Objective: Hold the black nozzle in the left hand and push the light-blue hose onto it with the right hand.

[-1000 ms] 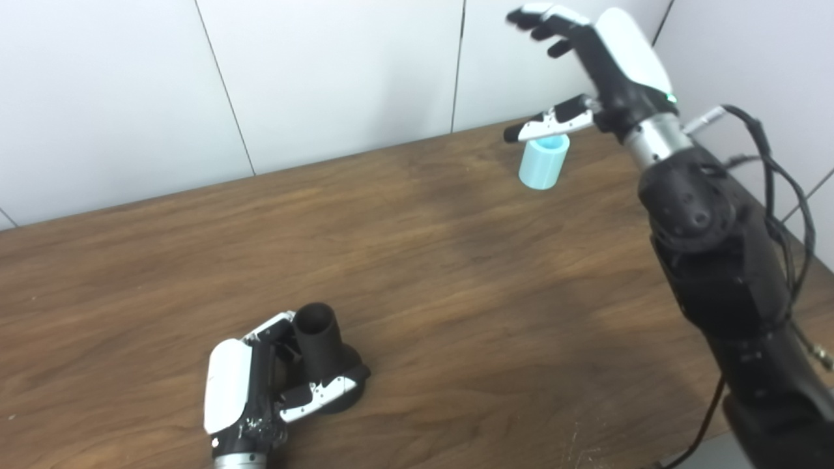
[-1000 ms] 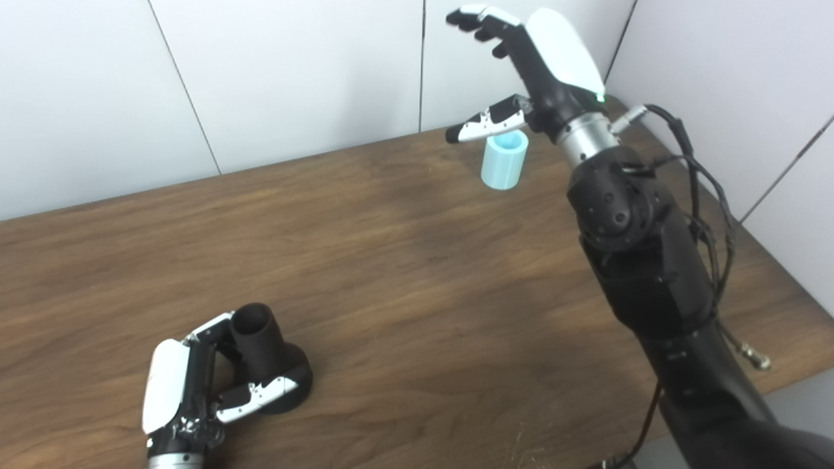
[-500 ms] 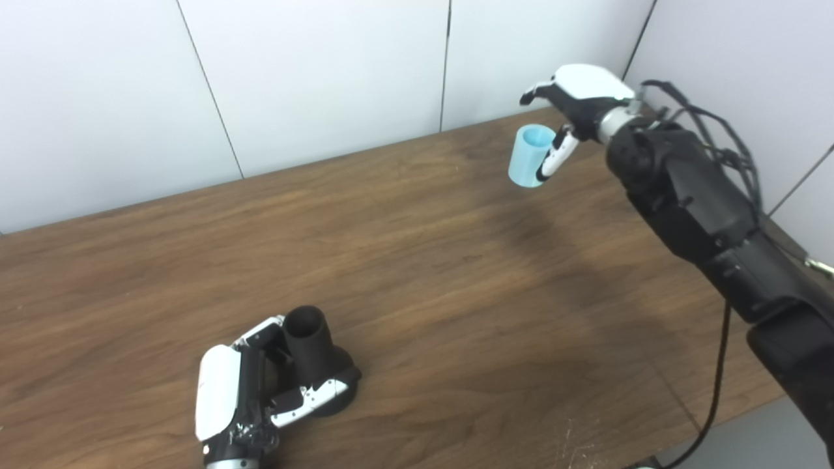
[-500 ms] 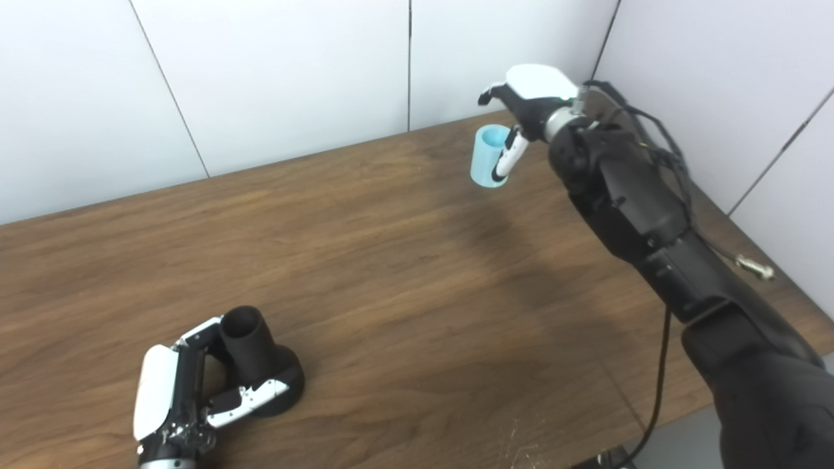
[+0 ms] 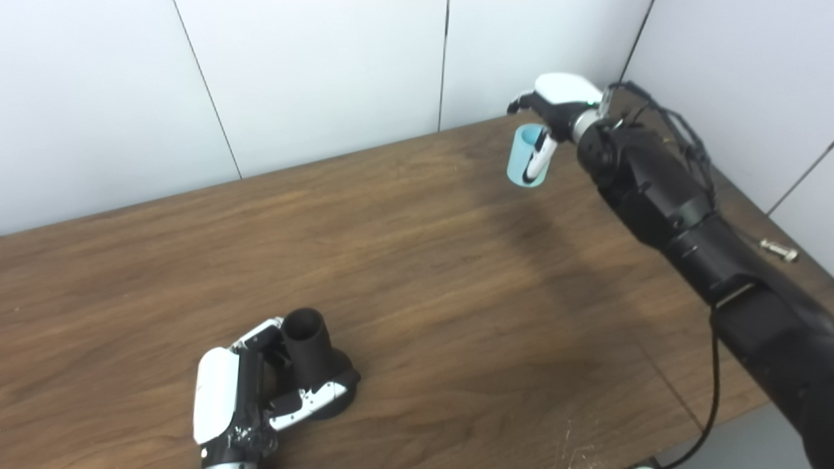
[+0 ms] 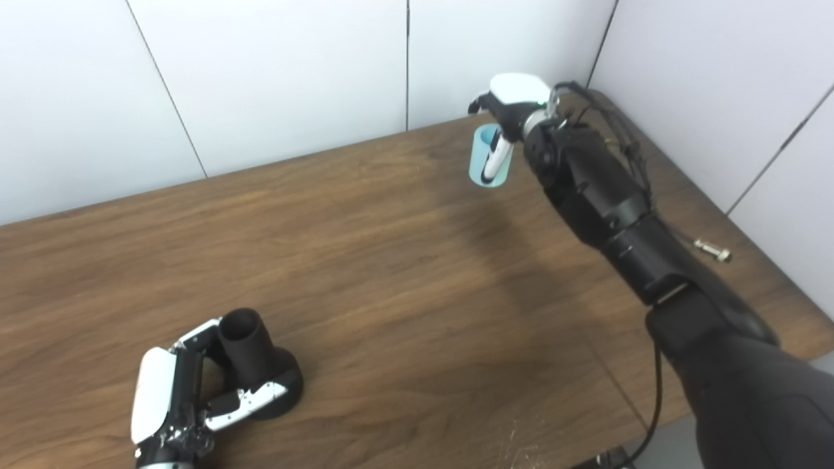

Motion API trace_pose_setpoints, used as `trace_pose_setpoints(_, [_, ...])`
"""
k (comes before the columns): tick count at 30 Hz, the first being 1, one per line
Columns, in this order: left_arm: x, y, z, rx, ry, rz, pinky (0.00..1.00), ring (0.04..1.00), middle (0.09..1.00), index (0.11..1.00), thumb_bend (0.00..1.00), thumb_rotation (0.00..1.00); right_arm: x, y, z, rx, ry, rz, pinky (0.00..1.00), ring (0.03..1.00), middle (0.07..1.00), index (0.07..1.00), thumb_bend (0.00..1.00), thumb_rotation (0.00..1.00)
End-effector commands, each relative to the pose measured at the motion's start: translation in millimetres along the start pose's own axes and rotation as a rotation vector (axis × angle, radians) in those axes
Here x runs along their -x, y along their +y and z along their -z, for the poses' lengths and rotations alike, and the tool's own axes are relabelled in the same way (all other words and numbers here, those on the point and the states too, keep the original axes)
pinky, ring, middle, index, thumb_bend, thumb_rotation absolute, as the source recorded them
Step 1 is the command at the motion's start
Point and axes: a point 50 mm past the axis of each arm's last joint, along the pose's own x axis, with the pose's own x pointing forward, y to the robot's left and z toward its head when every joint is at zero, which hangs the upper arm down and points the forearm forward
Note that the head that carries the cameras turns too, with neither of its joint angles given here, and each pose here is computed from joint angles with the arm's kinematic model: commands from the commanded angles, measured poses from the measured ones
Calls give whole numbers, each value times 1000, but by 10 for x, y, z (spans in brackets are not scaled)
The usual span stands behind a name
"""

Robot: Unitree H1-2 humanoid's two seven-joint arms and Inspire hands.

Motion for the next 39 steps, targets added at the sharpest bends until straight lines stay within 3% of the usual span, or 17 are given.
trace_pose_setpoints(1, [188, 50, 298, -83, 81, 52, 418, 473, 471, 491, 523, 0, -49, -324, 29, -3, -8, 95, 730, 821, 834, 801, 935, 49])
trace_pose_setpoints(4, [197, 85, 317, -85, 89, 50, 404, 462, 466, 492, 523, 0, -86, -263, 62, 5, -4, 87, 740, 827, 830, 799, 928, 45])
trace_pose_setpoints(10, [233, 68, 377, -102, 112, 59, 407, 462, 463, 492, 523, 0, -77, -195, 86, 29, -27, 56, 638, 712, 761, 788, 856, 21])
trace_pose_setpoints(15, [248, 47, 389, -113, 117, 72, 416, 467, 468, 490, 524, 0, -68, -203, 120, 53, -69, 70, 649, 689, 724, 731, 849, 15])
trace_pose_setpoints(23, [242, 49, 391, -113, 118, 69, 416, 469, 465, 491, 523, 0, -65, -240, 126, 43, -61, 84, 625, 654, 686, 677, 835, 2])
trace_pose_setpoints(25, [240, 48, 388, -112, 117, 67, 415, 467, 464, 491, 524, 0, -70, -244, 132, 49, -56, 96, 603, 609, 649, 647, 802, 0])
trace_pose_setpoints(26, [240, 46, 385, -111, 118, 67, 415, 467, 465, 491, 524, 0, -67, -248, 127, 55, -52, 103, 627, 590, 597, 559, 637, 48])
trace_pose_setpoints(28, [239, 44, 380, -111, 118, 67, 415, 467, 469, 491, 523, 0, -53, -252, 117, 56, -52, 128, 625, 563, 508, 521, 557, 12])
trace_pose_setpoints(32, [239, 45, 371, -109, 118, 66, 409, 467, 475, 489, 523, 0, -20, -263, 110, 42, -57, 167, 581, 442, 502, 483, 523, 0])
trace_pose_setpoints(35, [237, 48, 375, -110, 117, 65, 406, 465, 471, 490, 523, 0, -14, -270, 93, 27, -42, 176, 514, 413, 506, 495, 519, 0])
trace_pose_setpoints(39, [231, 51, 375, -113, 116, 62, 405, 464, 471, 490, 523, 0, -6, -279, 72, 29, -43, 187, 517, 407, 502, 502, 518, 0])
